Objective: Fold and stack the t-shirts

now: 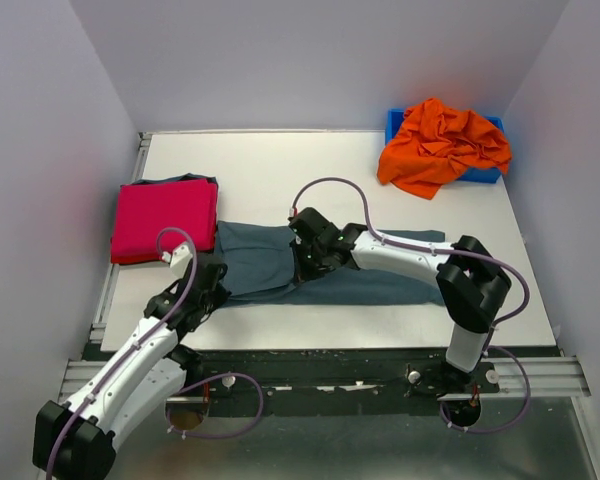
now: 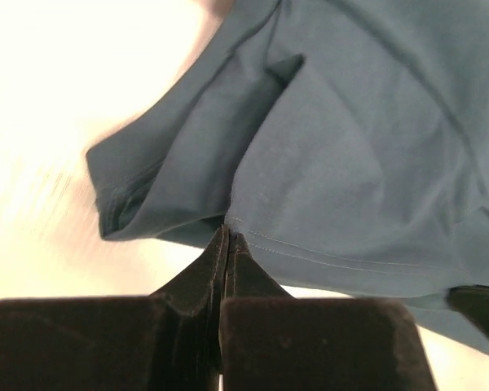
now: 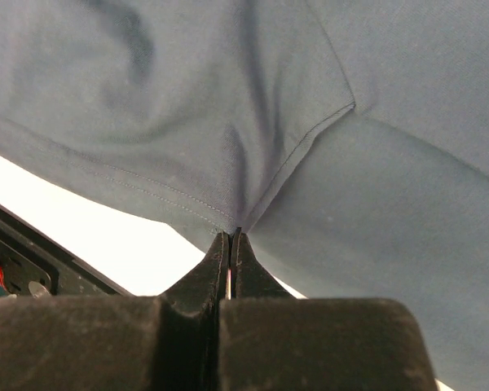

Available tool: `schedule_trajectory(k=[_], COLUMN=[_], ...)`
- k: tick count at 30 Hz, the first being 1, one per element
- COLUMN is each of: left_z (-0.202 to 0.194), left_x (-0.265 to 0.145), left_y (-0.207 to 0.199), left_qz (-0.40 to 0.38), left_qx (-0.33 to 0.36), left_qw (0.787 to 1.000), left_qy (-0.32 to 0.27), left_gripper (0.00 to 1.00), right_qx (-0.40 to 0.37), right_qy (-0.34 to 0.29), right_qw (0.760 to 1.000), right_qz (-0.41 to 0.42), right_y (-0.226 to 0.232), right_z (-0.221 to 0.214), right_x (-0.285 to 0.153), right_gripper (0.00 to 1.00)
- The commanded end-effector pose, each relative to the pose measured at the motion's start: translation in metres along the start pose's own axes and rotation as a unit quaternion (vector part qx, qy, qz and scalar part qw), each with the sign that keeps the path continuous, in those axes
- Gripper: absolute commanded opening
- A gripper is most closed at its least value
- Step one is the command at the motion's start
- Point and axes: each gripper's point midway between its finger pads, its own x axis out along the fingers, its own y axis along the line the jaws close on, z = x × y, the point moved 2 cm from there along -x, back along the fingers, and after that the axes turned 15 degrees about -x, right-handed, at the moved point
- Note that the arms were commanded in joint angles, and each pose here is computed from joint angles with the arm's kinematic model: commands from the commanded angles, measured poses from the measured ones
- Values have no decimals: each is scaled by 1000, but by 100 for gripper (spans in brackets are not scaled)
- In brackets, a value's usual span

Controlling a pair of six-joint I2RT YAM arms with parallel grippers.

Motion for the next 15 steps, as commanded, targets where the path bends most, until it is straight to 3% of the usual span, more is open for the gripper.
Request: schedule_trajectory(k=[1, 10, 15], left_z=[-27, -41, -35], left_x=[6, 13, 1], left_y=[24, 31, 25], left_qz=[27, 11, -8], left_qx=[-22, -54, -66], left_qw=[998, 996, 996], left_qy=[48, 65, 58], left_gripper=[0, 0, 1], right_qx=[-14, -10, -9], right_qy=[17, 36, 34], right_qw=[1000, 999, 999], right_qz=[14, 25, 15], right_y=[-3, -7, -11], right_z=[-7, -16, -18], right_x=[-7, -3, -5], right_gripper=[1, 11, 10])
